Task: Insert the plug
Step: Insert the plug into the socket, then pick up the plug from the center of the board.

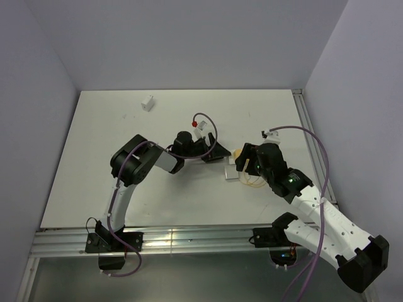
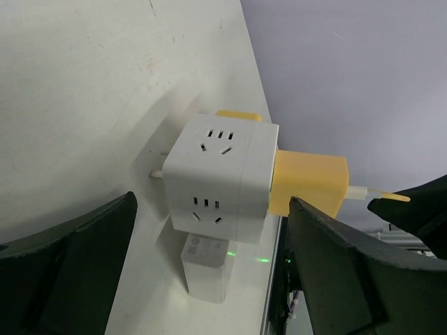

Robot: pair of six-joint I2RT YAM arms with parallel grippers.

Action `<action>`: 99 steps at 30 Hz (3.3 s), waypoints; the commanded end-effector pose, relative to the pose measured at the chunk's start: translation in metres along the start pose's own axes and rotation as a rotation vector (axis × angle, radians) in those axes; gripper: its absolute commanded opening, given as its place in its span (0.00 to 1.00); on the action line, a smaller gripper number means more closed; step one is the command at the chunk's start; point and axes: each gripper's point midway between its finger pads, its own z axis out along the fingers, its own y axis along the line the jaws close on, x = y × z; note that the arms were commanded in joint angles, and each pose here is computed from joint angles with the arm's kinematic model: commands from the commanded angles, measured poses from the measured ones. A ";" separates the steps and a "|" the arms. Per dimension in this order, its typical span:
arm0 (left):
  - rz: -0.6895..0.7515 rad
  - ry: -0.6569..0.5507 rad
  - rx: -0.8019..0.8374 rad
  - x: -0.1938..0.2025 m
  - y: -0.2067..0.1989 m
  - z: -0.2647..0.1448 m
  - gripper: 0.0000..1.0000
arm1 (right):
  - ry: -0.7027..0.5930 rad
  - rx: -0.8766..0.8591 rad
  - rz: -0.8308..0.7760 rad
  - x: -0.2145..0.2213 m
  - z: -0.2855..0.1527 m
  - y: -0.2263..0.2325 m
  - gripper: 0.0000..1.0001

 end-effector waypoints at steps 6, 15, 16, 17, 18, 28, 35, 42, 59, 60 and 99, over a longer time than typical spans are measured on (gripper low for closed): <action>0.064 -0.082 -0.088 -0.051 -0.012 -0.049 1.00 | -0.057 -0.039 -0.011 -0.018 -0.011 0.005 0.78; 0.180 -0.344 -0.860 -0.215 0.054 -0.158 0.99 | -0.030 -0.094 -0.031 -0.019 -0.006 0.019 0.78; 0.213 -0.344 -0.912 -0.228 0.061 -0.168 0.99 | -0.034 -0.111 -0.033 -0.021 -0.005 0.023 0.78; 0.204 -0.327 -0.949 -0.233 0.078 -0.171 0.99 | -0.018 -0.116 -0.038 -0.019 -0.002 0.025 0.78; 0.200 -0.357 -0.966 -0.259 0.075 -0.184 1.00 | 0.001 -0.141 -0.043 -0.015 -0.002 0.030 0.78; 0.322 -0.450 -1.161 -0.349 0.134 -0.262 0.96 | 0.058 -0.219 -0.084 -0.001 0.002 0.039 0.77; 0.365 -0.474 -1.137 -0.361 0.145 -0.271 0.93 | 0.046 -0.229 -0.100 0.000 0.000 0.035 0.77; 0.353 -0.419 -1.140 -0.357 0.175 -0.260 0.92 | 0.042 -0.241 -0.099 -0.004 -0.002 0.034 0.77; 0.412 -0.448 -1.055 -0.370 0.170 -0.246 0.76 | 0.054 -0.253 -0.075 0.002 -0.003 0.034 0.77; 0.413 -0.443 -1.054 -0.369 0.171 -0.246 0.75 | 0.045 -0.252 -0.074 -0.001 -0.004 0.034 0.77; 0.367 -0.416 -0.391 -0.267 -0.020 -0.156 0.00 | 0.064 -0.009 0.059 -0.005 -0.015 -0.013 0.63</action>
